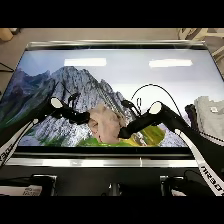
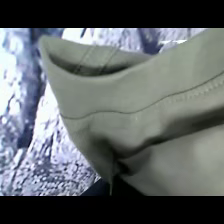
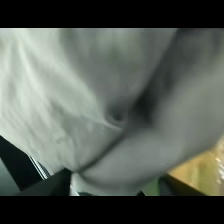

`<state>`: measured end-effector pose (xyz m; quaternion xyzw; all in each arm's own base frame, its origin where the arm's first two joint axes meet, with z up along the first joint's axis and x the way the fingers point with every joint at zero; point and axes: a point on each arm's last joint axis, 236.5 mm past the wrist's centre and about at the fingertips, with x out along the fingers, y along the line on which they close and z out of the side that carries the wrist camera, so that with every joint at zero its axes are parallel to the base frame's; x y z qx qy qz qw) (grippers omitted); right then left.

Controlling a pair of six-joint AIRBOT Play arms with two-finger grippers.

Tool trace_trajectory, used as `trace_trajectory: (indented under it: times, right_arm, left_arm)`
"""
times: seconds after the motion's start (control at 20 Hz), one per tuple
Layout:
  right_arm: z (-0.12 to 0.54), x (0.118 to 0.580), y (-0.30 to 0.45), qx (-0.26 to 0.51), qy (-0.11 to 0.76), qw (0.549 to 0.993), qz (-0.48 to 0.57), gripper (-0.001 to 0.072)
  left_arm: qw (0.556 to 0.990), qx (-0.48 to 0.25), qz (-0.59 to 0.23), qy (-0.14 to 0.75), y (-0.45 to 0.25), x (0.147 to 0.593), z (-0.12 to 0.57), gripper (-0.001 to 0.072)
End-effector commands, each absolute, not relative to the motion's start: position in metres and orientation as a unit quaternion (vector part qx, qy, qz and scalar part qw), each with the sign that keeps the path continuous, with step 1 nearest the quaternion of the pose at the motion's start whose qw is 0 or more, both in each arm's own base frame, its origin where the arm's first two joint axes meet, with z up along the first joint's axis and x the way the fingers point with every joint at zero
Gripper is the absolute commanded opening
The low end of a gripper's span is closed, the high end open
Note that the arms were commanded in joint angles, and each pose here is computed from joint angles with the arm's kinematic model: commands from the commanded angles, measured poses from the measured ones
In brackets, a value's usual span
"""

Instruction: Fold the shirts.

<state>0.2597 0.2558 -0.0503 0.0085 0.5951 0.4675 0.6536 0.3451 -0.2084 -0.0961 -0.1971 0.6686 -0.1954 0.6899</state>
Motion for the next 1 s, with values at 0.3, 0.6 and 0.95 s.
trace_trajectory:
  times: [0.3,0.6,0.95]
  right_arm:
    - [0.011,0.313,0.263,-0.100,0.474,0.730,0.483,0.0020]
    - [0.298,0.370,0.155,-0.212,0.200,0.901,0.321,0.0020]
    - [0.511,0.251,0.123,-0.247,-0.092,0.935,0.235,0.0022]
  left_arm:
    - [0.793,-0.146,-0.278,0.521,-0.219,0.396,0.033,0.0023]
    - [0.932,-0.079,-0.315,0.160,-0.195,0.382,0.364,0.0024]
    - [0.918,-0.078,-0.381,-0.084,-0.194,0.236,0.542,0.0023]
